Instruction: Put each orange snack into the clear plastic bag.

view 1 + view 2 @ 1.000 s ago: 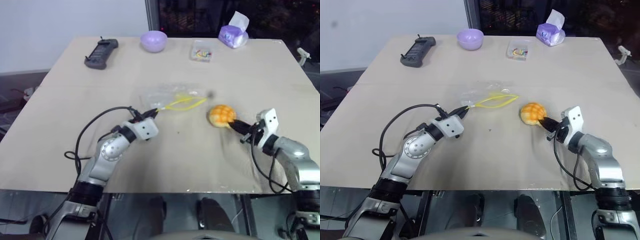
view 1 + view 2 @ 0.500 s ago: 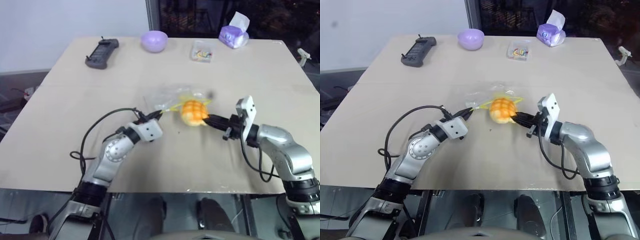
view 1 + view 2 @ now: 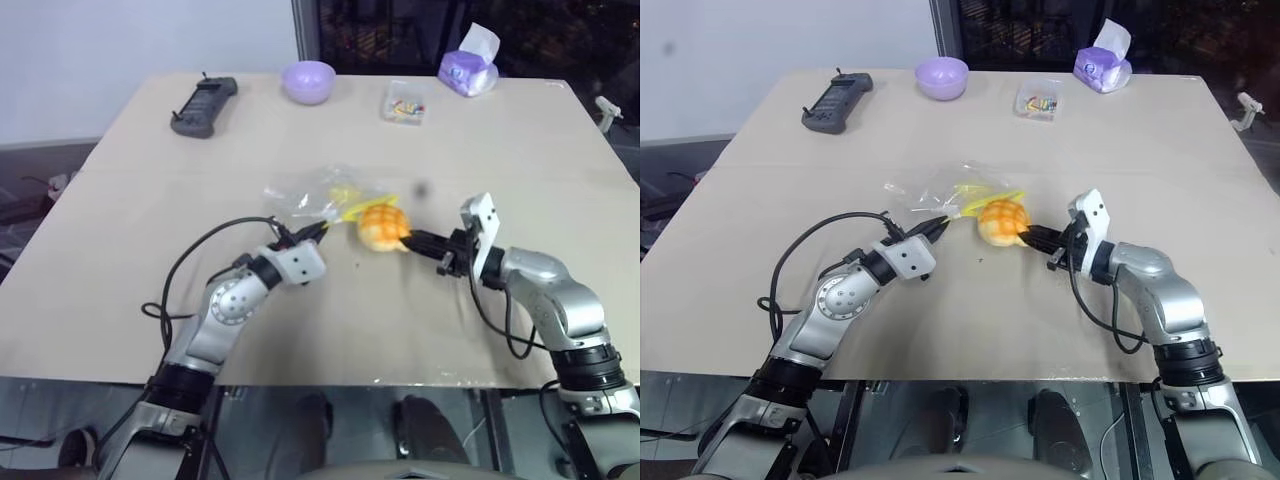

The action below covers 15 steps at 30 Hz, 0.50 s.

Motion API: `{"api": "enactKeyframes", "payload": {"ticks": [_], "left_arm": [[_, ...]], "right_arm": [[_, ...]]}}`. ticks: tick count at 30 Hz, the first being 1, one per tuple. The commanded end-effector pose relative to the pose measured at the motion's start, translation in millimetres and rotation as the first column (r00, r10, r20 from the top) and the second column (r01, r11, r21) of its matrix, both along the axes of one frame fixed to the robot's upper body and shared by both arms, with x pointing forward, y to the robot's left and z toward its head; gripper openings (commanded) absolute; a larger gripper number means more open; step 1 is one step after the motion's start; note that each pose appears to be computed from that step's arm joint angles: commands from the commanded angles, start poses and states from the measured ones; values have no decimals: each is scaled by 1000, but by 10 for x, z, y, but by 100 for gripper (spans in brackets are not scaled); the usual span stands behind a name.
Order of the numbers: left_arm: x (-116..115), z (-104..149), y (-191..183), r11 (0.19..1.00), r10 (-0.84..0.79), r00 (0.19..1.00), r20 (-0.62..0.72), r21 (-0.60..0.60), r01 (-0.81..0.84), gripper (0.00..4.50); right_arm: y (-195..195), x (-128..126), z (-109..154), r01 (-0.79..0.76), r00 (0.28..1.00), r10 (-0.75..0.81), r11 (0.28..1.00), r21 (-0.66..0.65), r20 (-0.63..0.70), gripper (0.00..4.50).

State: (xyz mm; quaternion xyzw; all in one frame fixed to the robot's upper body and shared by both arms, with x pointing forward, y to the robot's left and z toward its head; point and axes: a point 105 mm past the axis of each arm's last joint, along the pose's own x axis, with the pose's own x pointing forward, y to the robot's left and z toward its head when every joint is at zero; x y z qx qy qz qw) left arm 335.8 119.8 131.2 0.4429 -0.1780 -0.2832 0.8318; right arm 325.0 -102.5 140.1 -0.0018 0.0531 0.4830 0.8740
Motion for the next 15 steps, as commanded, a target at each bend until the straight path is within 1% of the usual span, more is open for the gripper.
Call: {"api": "enactKeyframes", "payload": {"ticks": [1,7,13,15], "left_arm": [[-52,144,-29,999,-24,998,52,-25,26,0],[-51,145,-53,999,-36,998,53,-24,37,0],[-77,162,-98,997,-68,996,61,-30,70,0],[-95,180,-124,995,-86,994,67,-35,89,0]], "right_arm": [[-57,31,193,21,1000,-22,995,97,10,4],[-98,101,245,63,997,-56,983,173,-45,4],[-90,147,203,85,993,-69,980,178,-97,4],[-107,203,158,110,989,-92,981,161,-116,4]]}}
